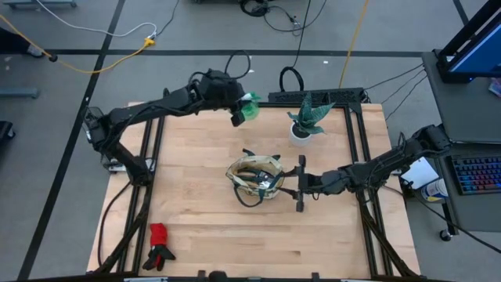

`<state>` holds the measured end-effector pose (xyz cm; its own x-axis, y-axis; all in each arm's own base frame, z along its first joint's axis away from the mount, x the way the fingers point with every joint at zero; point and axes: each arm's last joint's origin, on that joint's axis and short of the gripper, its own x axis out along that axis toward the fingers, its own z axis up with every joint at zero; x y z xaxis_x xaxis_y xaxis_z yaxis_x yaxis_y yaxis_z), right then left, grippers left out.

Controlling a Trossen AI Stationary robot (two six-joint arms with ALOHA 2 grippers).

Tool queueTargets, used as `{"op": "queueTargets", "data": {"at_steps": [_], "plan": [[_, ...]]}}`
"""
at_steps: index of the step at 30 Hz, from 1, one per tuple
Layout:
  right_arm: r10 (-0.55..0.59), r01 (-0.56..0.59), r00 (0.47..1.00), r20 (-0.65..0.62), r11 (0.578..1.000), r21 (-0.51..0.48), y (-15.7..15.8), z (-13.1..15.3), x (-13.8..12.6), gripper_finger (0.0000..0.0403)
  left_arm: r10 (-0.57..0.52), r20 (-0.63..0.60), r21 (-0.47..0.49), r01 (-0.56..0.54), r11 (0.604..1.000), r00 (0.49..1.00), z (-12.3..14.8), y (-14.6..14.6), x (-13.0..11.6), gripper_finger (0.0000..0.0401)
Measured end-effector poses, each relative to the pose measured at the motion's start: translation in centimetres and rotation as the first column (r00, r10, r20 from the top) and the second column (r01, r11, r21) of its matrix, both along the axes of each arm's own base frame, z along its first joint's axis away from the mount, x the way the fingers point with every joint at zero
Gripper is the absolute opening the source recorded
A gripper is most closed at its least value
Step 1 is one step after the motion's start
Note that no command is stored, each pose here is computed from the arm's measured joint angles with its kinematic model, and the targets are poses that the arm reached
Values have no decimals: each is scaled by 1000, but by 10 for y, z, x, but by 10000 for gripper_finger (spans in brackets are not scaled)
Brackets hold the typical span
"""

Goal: Pick & Place Garden tools in Gardening bag
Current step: Put the green spray bottle into the gardening bag

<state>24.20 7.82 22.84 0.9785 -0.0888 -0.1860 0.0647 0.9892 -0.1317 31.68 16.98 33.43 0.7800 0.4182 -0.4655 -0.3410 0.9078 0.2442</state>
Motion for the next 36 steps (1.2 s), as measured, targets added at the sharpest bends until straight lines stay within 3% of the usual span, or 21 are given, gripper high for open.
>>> {"op": "queueTargets", "data": {"at_steps": [8,14,22,27,32,36], "plan": [[19,-9,991,131,997,-77,1,14,2,171,-84,52,34,82,996,995,24,-34,-5,56],[0,30,972,235,992,-124,-6,26,4,171,-151,46,42,149,988,987,28,-54,-2,53],[-94,136,959,268,980,-144,-31,29,9,171,-239,11,33,239,971,971,25,-81,5,53],[-147,195,953,263,967,-165,-50,29,12,171,-361,7,-20,361,932,932,22,-98,7,53],[-21,70,976,215,972,-225,-65,25,15,171,-408,4,-26,408,913,913,22,-111,10,53],[-25,68,969,245,983,-170,-73,27,16,171,-436,-14,-35,435,900,900,20,-121,10,53]]}}
